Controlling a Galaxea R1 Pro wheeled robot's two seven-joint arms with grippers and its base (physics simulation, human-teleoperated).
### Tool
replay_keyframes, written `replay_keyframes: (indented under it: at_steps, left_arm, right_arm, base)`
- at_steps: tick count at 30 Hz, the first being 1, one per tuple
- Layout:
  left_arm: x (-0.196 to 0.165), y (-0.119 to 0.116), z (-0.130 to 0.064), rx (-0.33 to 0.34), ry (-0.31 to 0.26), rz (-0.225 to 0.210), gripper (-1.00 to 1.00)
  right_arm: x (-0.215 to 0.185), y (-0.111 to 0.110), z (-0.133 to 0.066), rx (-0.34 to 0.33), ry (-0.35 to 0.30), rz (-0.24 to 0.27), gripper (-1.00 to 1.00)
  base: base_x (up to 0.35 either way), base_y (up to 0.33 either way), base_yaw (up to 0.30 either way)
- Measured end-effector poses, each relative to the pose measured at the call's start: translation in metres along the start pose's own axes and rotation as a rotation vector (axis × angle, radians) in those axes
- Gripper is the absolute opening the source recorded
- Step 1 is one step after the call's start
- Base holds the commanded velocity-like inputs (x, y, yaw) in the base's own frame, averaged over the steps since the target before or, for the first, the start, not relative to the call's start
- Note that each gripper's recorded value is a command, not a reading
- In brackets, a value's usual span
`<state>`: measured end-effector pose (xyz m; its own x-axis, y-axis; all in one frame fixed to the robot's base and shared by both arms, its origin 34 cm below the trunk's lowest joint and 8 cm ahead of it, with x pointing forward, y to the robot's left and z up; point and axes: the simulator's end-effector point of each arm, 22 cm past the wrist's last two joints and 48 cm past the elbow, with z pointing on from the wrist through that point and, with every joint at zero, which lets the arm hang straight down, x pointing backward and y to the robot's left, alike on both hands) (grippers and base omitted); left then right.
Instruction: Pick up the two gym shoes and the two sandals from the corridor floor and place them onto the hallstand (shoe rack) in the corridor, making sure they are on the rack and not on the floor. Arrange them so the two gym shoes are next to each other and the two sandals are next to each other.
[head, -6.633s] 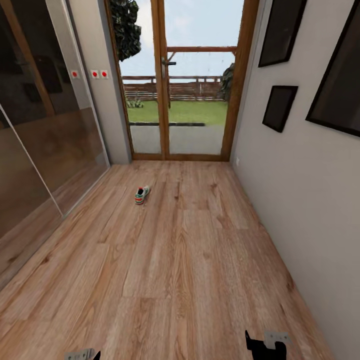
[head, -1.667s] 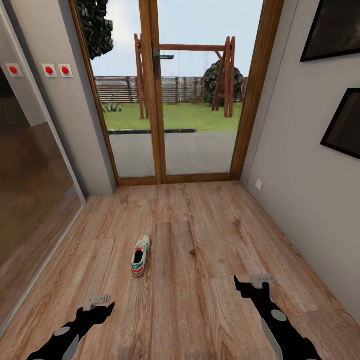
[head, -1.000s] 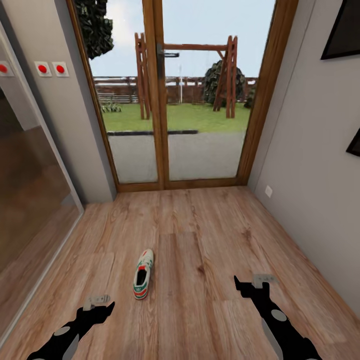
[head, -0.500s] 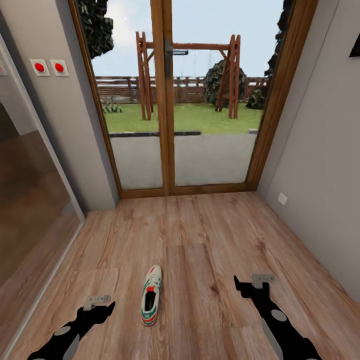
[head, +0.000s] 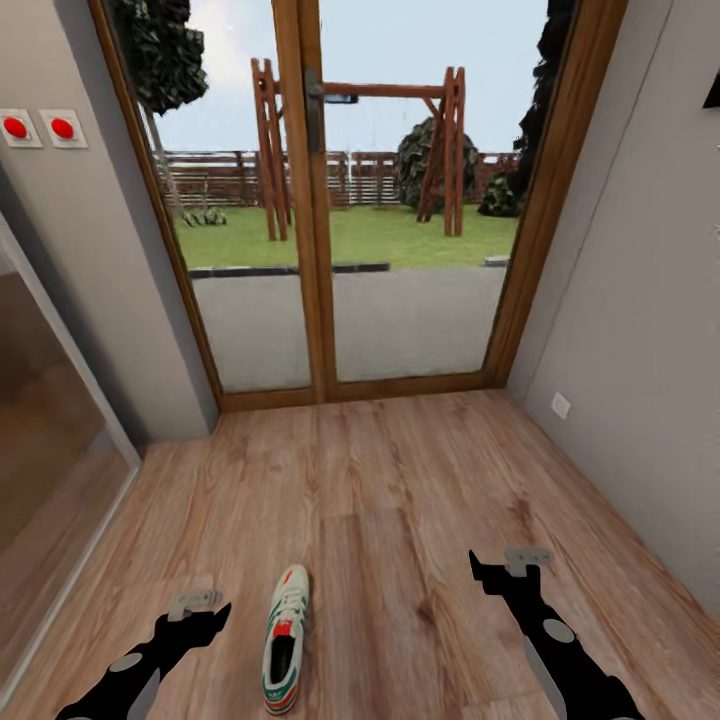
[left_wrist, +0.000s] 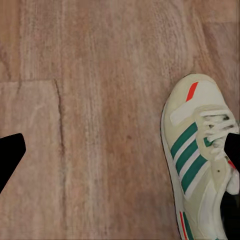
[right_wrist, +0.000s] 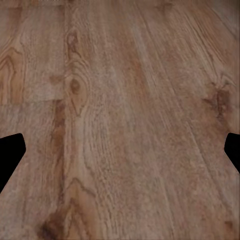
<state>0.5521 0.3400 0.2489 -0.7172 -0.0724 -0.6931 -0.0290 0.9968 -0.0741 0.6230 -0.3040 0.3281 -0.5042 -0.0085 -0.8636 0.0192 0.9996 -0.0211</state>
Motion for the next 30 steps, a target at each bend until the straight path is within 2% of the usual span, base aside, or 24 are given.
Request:
replay_keyframes:
  at_steps: [9,20,30]
  left_arm:
    - [-0.005,-0.001,0.000,0.005,-0.029,0.007,1.00]
    - [-0.006,-0.003,0.000,0.012,-0.036,0.010,1.00]
    - [0.018,-0.003,0.007,0.012,0.011,0.008,1.00]
  right_arm:
    - [0.000,0.000,0.000,0.001,0.000,0.000,1.00]
    - [0.000,0.000,0.000,0.002,-0.002,0.000,1.00]
    - [0.024,-0.005,0.005,0.023,0.039,0.001,1.00]
  base:
    - [0.042,-0.016,-0.032]
    - [0.004,-0.002,-0.003]
    - [0.000,0.000,0.000]
